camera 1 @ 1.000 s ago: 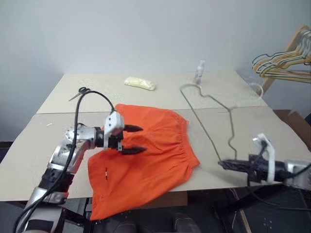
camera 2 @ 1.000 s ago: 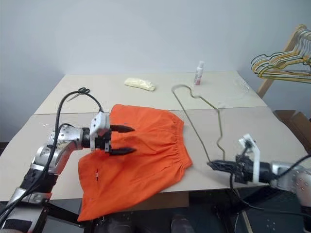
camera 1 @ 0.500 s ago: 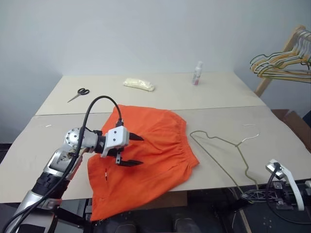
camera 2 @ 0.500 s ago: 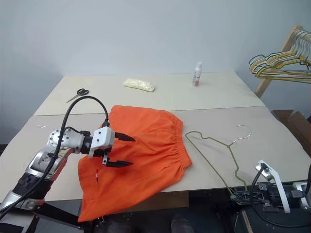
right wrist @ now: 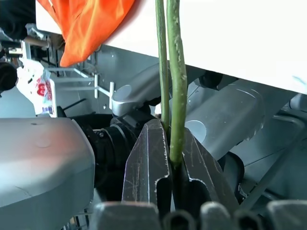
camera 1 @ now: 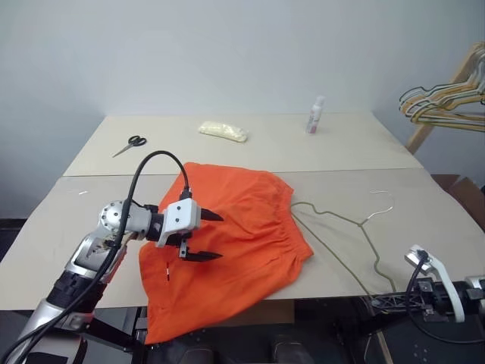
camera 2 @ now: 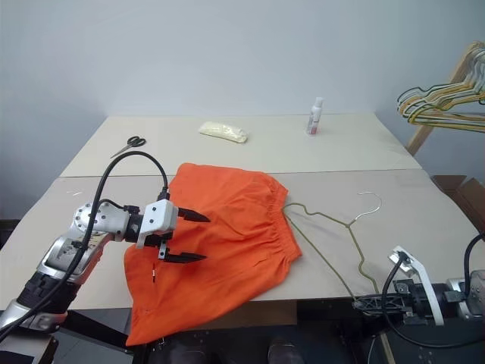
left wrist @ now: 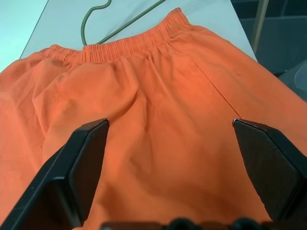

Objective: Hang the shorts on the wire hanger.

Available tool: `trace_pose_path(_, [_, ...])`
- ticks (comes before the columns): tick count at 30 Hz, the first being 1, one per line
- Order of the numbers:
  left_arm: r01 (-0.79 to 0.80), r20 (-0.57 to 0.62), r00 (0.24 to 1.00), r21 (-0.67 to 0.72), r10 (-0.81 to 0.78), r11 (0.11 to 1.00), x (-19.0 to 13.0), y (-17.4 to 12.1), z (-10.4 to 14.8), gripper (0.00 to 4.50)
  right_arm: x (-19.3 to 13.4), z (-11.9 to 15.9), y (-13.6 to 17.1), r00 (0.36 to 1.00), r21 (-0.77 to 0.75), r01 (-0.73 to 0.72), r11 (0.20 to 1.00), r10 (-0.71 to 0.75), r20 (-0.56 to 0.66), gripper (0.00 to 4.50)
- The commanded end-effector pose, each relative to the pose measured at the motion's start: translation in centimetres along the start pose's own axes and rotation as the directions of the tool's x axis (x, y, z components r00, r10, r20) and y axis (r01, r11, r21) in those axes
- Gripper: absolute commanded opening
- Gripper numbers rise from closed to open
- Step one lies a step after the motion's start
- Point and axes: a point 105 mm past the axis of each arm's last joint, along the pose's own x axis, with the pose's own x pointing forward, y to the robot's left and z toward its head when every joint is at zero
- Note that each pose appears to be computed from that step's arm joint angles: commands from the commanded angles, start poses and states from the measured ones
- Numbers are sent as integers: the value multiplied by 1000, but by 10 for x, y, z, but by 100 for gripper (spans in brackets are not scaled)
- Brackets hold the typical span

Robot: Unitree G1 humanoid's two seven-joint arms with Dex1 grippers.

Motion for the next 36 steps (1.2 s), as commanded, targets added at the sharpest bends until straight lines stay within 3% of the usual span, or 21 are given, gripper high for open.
trace_pose_path(1, [-30,6,1000,31,30,999,-3,6,6,448,-4,1,14,999,-28,-48,998,47,-16,0])
trace_pose_path(7, [-25,-9,1000,34,26,999,-2,5,3,448,-5,-5,18,996,-38,-61,997,58,-73,0])
trace_pose_path(22, [-51,-32,998,46,52,998,0,4,-3,448,6,25,-9,999,51,31,998,-29,-37,0])
trace_pose_path(36, [-53,-26,998,51,54,997,4,3,-2,448,17,51,-3,997,21,-80,997,81,-12,0])
